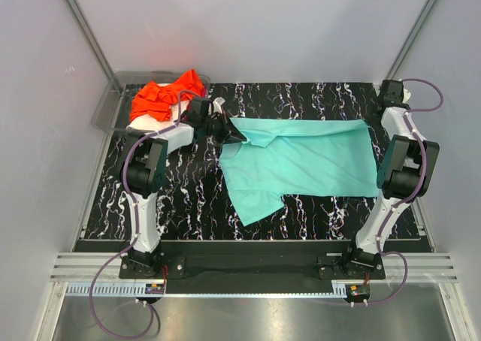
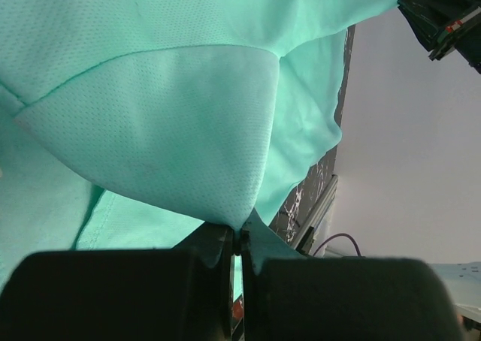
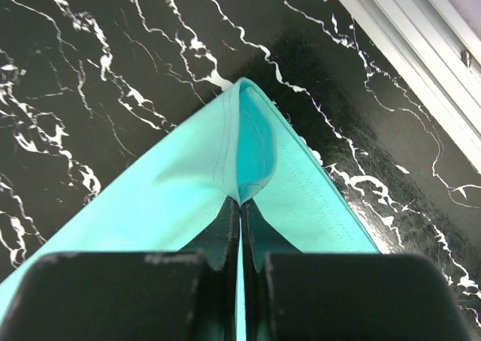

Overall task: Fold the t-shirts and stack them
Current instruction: Flatten the tshirt out

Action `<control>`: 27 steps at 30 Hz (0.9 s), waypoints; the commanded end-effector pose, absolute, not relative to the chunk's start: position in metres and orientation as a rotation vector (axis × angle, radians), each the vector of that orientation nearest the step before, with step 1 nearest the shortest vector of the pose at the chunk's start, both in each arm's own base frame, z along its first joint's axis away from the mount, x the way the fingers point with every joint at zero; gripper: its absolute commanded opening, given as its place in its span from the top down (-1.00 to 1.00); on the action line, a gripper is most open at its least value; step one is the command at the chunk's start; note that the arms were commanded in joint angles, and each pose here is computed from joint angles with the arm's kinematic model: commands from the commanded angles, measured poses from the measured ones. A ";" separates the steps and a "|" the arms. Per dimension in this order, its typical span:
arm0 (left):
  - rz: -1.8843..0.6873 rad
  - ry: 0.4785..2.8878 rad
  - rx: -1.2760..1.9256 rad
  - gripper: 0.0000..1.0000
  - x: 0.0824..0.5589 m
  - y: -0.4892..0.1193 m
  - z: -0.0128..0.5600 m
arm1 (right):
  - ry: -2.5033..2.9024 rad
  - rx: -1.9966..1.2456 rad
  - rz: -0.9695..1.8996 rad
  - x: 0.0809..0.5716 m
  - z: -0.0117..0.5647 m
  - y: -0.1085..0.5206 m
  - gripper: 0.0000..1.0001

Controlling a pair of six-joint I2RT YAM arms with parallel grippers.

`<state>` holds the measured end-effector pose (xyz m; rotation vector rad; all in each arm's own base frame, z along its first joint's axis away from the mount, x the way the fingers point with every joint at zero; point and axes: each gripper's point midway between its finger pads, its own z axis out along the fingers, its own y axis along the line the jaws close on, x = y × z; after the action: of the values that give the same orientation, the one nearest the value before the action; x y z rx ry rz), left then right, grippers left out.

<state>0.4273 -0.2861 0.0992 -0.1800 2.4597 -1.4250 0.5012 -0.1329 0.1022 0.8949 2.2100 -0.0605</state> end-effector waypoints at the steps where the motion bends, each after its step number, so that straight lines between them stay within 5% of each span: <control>1: -1.489 2.396 -0.087 0.91 0.421 -0.291 0.126 | 2.214 0.878 -0.078 0.505 0.105 -0.137 1.00; 15: -1.470 2.166 0.092 0.91 0.482 -0.305 0.184 | 2.092 0.941 0.103 0.558 0.134 -0.129 1.00; 21: -1.306 1.947 0.118 0.55 0.556 -0.300 0.197 | 1.968 0.959 0.226 0.604 0.142 -0.129 0.97; 27: -1.060 2.009 0.158 -0.07 0.571 -0.280 0.203 | 2.045 0.894 0.363 0.626 0.153 -0.110 0.19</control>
<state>0.5654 -0.2972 0.1693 0.0699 2.0501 -1.2763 0.6218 -0.1203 0.1169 0.9380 2.0467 0.2886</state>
